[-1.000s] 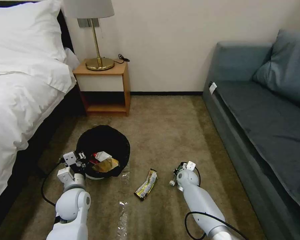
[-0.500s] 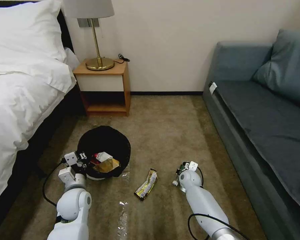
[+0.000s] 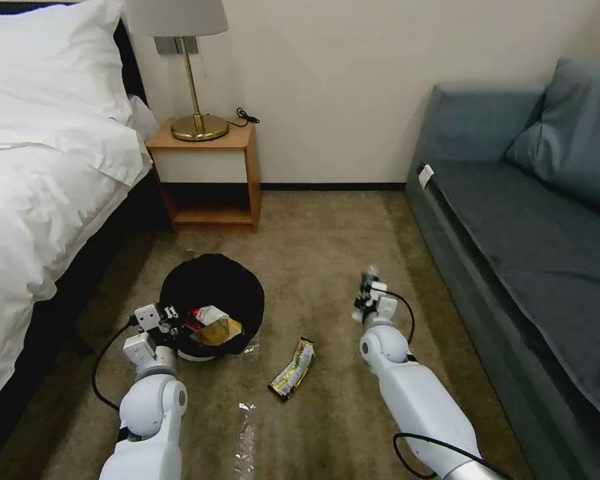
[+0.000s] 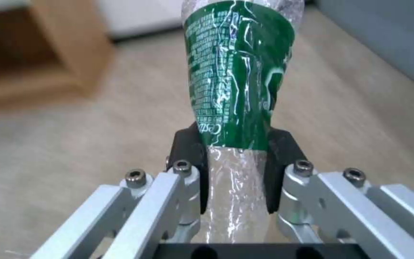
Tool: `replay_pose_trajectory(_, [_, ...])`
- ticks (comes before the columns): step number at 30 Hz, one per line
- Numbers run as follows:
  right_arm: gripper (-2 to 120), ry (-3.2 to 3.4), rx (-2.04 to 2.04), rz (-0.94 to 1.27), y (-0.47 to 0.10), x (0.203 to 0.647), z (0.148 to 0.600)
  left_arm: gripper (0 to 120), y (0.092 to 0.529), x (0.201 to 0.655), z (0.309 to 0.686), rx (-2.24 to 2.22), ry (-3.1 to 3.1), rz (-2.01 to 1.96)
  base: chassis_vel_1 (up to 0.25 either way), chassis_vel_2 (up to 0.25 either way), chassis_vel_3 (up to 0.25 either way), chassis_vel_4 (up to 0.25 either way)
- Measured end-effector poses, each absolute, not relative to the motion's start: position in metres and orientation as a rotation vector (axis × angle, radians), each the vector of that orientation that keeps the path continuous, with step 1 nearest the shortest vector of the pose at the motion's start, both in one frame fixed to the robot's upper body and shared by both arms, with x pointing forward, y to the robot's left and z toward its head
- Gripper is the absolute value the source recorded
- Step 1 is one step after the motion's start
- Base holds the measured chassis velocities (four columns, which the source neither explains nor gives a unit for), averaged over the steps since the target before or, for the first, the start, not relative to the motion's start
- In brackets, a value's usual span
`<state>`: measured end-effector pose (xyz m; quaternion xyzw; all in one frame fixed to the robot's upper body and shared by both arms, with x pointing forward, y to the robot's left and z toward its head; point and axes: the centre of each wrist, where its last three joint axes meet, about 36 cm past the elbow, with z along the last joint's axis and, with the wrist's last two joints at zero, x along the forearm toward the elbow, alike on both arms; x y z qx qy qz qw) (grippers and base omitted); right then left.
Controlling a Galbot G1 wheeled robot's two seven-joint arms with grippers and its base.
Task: Pick up the trash bin, then pick up the garbage on the floor and place it into the trash bin.
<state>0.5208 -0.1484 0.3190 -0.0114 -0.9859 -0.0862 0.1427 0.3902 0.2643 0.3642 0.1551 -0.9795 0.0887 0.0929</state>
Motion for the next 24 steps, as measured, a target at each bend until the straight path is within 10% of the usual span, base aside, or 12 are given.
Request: replay_pose_trajectory(24, [19,-3.061,0.726,-0.354,-0.005,0.475,0.396,4,0.261,0.393,0.362,0.461,-2.902,0.282,0.000,0.000,0.000,0.000])
